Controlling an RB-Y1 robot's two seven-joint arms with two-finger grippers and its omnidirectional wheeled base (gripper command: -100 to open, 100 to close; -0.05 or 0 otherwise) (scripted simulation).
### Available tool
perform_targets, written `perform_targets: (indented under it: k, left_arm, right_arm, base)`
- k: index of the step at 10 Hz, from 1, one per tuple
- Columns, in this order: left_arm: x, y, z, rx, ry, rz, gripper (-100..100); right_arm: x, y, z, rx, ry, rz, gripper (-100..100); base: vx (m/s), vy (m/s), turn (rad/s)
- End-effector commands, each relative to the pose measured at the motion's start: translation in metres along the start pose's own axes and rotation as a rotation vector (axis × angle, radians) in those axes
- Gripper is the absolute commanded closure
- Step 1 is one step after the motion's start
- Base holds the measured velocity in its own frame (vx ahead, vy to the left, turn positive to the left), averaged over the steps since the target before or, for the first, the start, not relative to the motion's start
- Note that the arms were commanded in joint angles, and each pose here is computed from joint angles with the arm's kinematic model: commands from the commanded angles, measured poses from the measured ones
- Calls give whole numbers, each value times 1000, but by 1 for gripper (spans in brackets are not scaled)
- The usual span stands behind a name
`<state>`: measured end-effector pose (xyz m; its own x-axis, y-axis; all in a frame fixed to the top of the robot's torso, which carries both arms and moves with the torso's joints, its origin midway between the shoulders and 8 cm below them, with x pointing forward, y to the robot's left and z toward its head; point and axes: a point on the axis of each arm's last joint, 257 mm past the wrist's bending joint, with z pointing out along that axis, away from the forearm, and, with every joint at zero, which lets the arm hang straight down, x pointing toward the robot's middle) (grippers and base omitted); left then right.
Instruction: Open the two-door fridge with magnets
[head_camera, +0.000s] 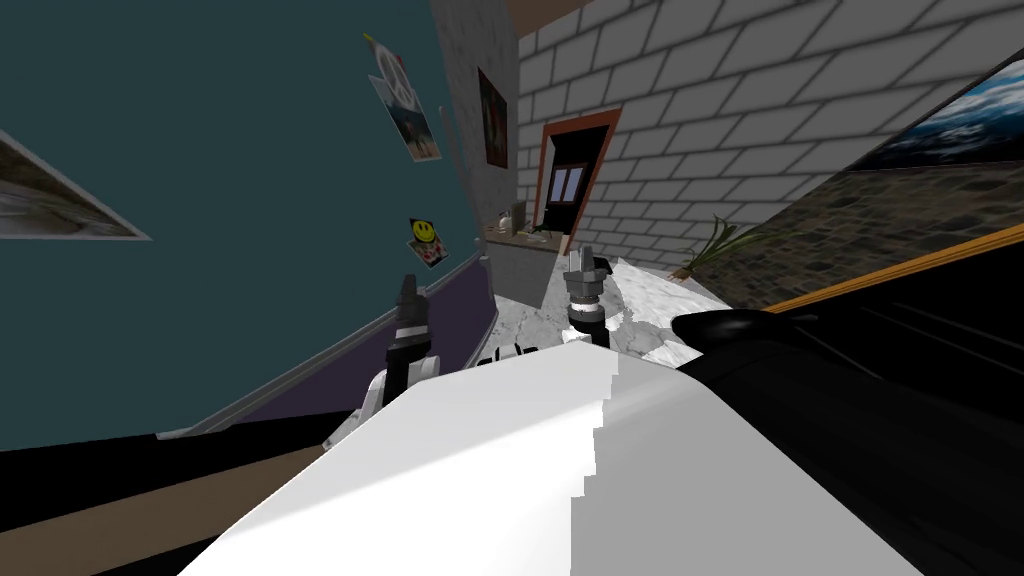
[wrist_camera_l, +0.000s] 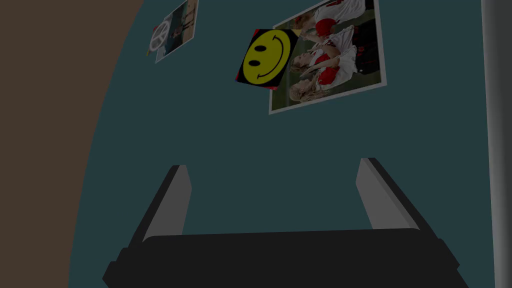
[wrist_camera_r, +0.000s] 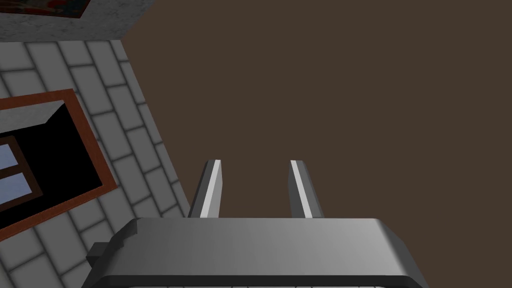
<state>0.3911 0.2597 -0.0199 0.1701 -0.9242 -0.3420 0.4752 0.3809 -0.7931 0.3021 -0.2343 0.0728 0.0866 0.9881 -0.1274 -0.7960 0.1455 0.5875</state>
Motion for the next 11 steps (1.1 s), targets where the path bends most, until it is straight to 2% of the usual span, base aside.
perform_targets:
  k: [1,2,3,4,5,6,7,8,9,10,11]
  left_arm:
    - [-1,9,11,-32,18,49,-100]
    - [-1,11,11,-42,19,50,-100]
    - [-4,15,18,-55,23,79,-100]
    - [-4,17,18,-63,23,79,-100]
    - [-7,20,26,-74,23,108,-100]
    - [-7,23,26,-86,23,108,-100]
    - [-11,25,34,-96,19,136,-100]
    - [-11,29,34,-111,20,136,-100]
    - [-16,30,42,-118,12,162,-100]
    - [-17,35,42,-137,13,162,-100]
    - [-22,35,51,-142,4,188,-100]
  right_arm:
    - [0,0,0,0,0,0,0]
    - [0,0,0,0,0,0,0]
    - [0,0,0,0,0,0,0]
    - [0,0,0,0,0,0,0]
    - [0,0,0,0,0,0,0]
    - [0,0,0,0,0,0,0]
    - [0,0,0,0,0,0,0]
    - [0,0,0,0,0,0,0]
    - [0,0,0,0,0,0,0]
    - [0,0,0,0,0,0,0]
    - [0,0,0,0,0,0,0]
  base:
    - [40,-8,-116]
    - [27,-6,-57]
    - [41,-8,-104]
    - [38,-8,-74]
    - [50,-10,-114]
    - [45,-5,-64]
    - [52,-4,-132]
    - [46,0,-67]
    - [50,-12,-107]
    - [43,-8,-86]
    - [50,-3,-175]
